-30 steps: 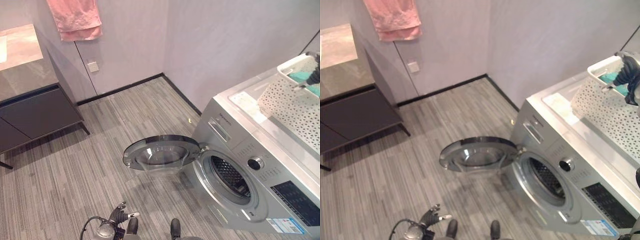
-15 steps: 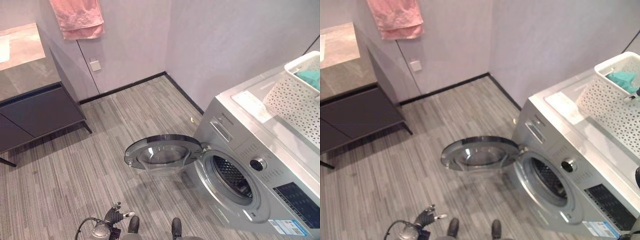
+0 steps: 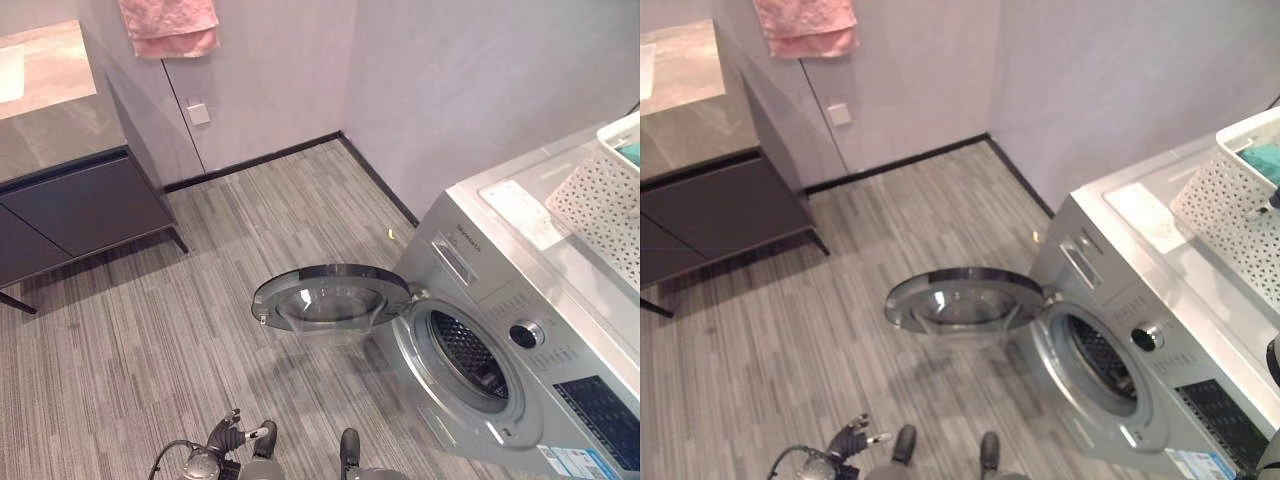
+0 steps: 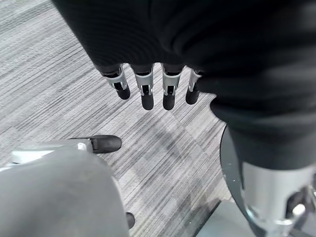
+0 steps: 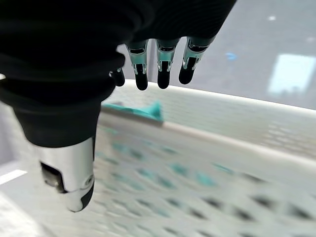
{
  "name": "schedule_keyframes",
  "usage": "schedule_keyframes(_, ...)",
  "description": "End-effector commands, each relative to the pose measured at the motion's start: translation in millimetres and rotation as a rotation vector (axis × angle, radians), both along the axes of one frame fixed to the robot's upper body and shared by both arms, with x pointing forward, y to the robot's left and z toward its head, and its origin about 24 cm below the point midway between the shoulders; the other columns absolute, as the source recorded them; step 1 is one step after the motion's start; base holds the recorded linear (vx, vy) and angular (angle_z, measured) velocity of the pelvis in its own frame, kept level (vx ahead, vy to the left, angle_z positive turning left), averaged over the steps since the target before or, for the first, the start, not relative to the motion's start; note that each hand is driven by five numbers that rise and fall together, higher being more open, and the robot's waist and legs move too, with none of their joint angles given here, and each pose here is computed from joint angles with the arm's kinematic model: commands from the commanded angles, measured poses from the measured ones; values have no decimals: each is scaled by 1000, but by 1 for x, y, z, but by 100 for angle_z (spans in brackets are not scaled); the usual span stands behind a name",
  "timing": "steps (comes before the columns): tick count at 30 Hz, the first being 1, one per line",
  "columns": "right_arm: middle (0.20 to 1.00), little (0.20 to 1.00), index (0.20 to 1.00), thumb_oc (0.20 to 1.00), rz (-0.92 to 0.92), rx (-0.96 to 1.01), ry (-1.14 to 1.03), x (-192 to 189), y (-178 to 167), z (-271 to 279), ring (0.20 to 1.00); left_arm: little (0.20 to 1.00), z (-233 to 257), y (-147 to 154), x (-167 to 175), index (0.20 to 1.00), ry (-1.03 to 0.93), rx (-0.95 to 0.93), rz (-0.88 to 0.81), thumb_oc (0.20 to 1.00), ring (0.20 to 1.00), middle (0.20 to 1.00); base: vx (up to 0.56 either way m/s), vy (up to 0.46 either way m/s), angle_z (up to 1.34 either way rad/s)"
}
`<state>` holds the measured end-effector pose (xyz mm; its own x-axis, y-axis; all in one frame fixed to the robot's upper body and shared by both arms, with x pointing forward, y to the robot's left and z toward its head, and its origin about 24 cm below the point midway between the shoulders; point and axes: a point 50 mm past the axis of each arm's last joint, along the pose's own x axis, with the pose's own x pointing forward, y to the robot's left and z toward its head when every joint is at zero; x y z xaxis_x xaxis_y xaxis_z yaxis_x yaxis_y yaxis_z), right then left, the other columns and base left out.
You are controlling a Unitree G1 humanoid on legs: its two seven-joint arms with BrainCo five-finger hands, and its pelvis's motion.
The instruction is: Grab the laundry basket,head to the washer,open it,put in the laundry and shut it.
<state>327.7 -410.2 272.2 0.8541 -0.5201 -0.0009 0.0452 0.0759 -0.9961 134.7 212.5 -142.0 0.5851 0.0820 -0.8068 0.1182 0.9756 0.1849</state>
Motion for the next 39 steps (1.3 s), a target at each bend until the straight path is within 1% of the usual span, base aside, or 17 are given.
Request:
schedule_keyframes(1, 1000, 1000, 1000, 1000, 191, -4, -196, -3, 26, 67, 1000, 1000, 6, 4, 16, 1000, -39, 27, -55, 1000, 1000, 1000, 59, 13, -1)
schedule_keyframes(2, 1000, 1000, 1000, 1000, 190, -4, -196, -4, 26, 67, 1000, 1000, 6, 4, 16, 1000, -40, 26, -56, 1000, 1000, 1000, 65, 31, -12)
schedule_keyframes(3, 1000, 1000, 1000, 1000, 327, 17, -240, -5, 46, 82, 1000, 1000, 5, 4, 15, 1000, -29, 27, -62, 1000, 1000, 1000, 29, 21, -24)
schedule_keyframes(4, 1000, 1000, 1000, 1000, 326, 17, -241, -5, 46, 82, 1000, 1000, 5, 3, 15, 1000, -30, 27, -62, 1000, 1000, 1000, 40, 30, -30)
schedule_keyframes(6, 1000, 1000, 1000, 1000, 405, 48, -302, -14, 53, 97, 1000, 1000, 4, 1, 14, 1000, -25, 22, -77, 1000, 1000, 1000, 36, 25, -19)
schedule_keyframes(7, 1000, 1000, 1000, 1000, 412, 72, -343, -21, 49, 103, 1000, 1000, 3, 1, 13, 1000, -23, 22, -80, 1000, 1000, 1000, 42, 29, -15)
schedule_keyframes(10, 1000, 1000, 1000, 1000, 337, 84, -434, -35, 30, 115, 1000, 1000, 3, 4, 12, 1000, -23, 23, -67, 1000, 1000, 1000, 36, 19, -16)
schedule_keyframes(12, 1000, 1000, 1000, 1000, 224, 77, -469, -41, 12, 115, 1000, 1000, 4, 7, 11, 1000, -21, 36, -64, 1000, 1000, 1000, 28, 5, -16)
schedule_keyframes(13, 1000, 1000, 1000, 1000, 139, 70, -486, -44, 0, 113, 1000, 1000, 3, 9, 11, 1000, -17, 47, -63, 1000, 1000, 1000, 36, -9, -14)
schedule_keyframes(15, 1000, 1000, 1000, 1000, 20, 51, -462, -44, -12, 104, 1000, 1000, 4, 11, 12, 1000, -16, 61, -59, 1000, 1000, 1000, 34, -20, -7)
schedule_keyframes(17, 1000, 1000, 1000, 1000, -62, 15, -425, -40, -17, 98, 1000, 1000, 5, 13, 13, 1000, -20, 69, -49, 1000, 1000, 1000, 11, -17, 0)
schedule_keyframes(20, 1000, 1000, 1000, 1000, -125, -5, -399, -33, -17, 88, 1000, 1000, 5, 10, 14, 1000, -26, 63, -43, 1000, 1000, 1000, 5, -37, 1)
schedule_keyframes(26, 1000, 1000, 1000, 1000, -170, 66, -367, -26, -21, 63, 1000, 1000, 10, 7, 19, 1000, -75, 11, -15, 1000, 1000, 1000, -45, -41, 24)
schedule_keyframes(30, 1000, 1000, 1000, 1000, -152, 103, -375, -25, -21, 61, 1000, 1000, 12, 13, 18, 1000, -85, 5, 27, 1000, 1000, 1000, -65, -37, 34)
schedule_keyframes(31, 1000, 1000, 1000, 1000, -145, 98, -359, -25, -20, 62, 1000, 1000, 11, 19, 16, 1000, -81, 9, 69, 1000, 1000, 1000, -79, -36, 25)
schedule_keyframes(34, 1000, 1000, 1000, 1000, -141, 89, -331, -25, -20, 58, 1000, 1000, 11, 22, 16, 1000, -84, 3, 107, 1000, 1000, 1000, -41, -27, 22)
schedule_keyframes(39, 1000, 1000, 1000, 1000, -127, 84, -271, -20, -18, 49, 1000, 1000, 12, 22, 18, 1000, -91, 0, 129, 1000, 1000, 1000, -26, -32, 1)
